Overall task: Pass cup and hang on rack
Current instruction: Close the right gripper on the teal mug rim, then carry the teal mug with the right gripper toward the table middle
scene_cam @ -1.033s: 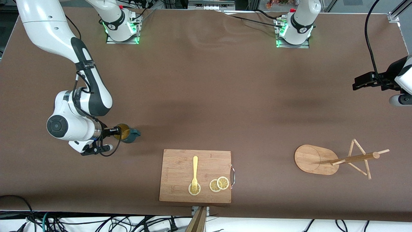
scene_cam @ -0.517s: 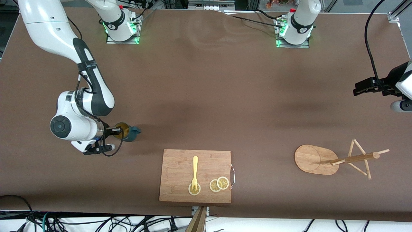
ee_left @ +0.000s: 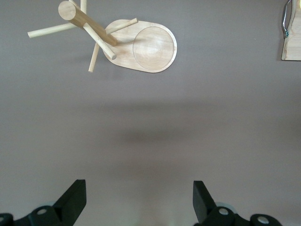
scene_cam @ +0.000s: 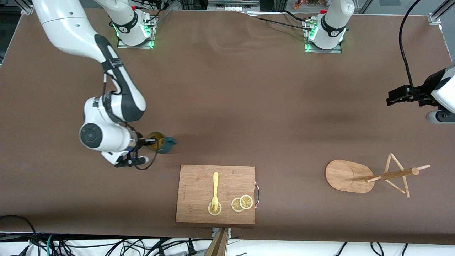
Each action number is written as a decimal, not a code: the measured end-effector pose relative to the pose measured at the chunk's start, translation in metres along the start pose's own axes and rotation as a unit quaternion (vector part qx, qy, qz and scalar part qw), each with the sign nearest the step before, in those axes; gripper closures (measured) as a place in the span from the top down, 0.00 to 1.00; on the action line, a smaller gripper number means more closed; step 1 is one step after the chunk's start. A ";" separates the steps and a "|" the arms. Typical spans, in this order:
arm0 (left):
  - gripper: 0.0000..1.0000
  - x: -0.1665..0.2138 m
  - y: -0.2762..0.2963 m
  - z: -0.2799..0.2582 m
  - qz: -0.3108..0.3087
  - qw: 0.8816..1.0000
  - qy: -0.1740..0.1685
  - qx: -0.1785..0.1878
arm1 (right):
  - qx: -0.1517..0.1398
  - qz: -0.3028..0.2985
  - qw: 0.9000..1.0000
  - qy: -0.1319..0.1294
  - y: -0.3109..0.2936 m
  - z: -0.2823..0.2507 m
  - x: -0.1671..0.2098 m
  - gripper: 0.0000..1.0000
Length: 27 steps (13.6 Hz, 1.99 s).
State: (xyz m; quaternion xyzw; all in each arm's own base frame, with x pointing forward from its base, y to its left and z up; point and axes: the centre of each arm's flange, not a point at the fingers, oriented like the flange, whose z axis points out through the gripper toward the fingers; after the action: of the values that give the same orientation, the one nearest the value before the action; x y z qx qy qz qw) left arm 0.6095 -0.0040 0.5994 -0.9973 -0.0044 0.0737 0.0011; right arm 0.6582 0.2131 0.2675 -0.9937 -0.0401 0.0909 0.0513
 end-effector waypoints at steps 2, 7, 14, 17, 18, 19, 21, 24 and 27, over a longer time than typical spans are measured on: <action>1.00 0.000 0.000 0.000 0.000 1.000 0.000 0.000 | -0.005 0.028 1.000 -0.003 -0.064 -0.013 -0.012 0.04; 1.00 0.000 0.000 0.000 -0.001 1.000 0.000 0.000 | -0.015 0.089 0.996 0.008 -0.253 -0.003 -0.089 0.04; 1.00 0.000 -0.001 0.000 -0.001 1.000 0.000 0.000 | -0.031 0.060 0.997 0.032 -0.433 0.091 -0.212 0.04; 1.00 0.001 -0.004 0.000 -0.004 1.000 0.000 0.000 | -0.025 0.058 0.997 0.038 -0.440 0.106 -0.213 0.04; 1.00 0.001 -0.005 0.000 -0.005 1.000 0.000 0.000 | -0.025 0.060 0.997 0.040 -0.438 0.108 -0.210 0.04; 1.00 0.001 -0.006 0.000 -0.005 1.000 0.000 0.000 | -0.025 0.062 0.997 0.041 -0.436 0.110 -0.207 0.04; 1.00 0.001 -0.006 0.000 -0.005 1.000 0.000 0.000 | -0.023 0.063 0.997 0.042 -0.435 0.118 -0.204 0.04; 1.00 0.001 -0.005 0.000 -0.004 1.000 0.000 0.000 | -0.022 0.063 0.997 0.043 -0.436 0.119 -0.203 0.14; 1.00 0.001 -0.001 0.001 -0.001 1.000 -0.001 -0.004 | -0.022 0.064 0.997 0.043 -0.436 0.119 -0.202 0.41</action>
State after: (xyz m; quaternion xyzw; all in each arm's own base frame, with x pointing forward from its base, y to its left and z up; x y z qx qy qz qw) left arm 0.6107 -0.0028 0.5977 -0.9972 -0.0060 0.0749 -0.0028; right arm 0.4072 0.6384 0.2345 -0.9982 0.0234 0.0499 0.0257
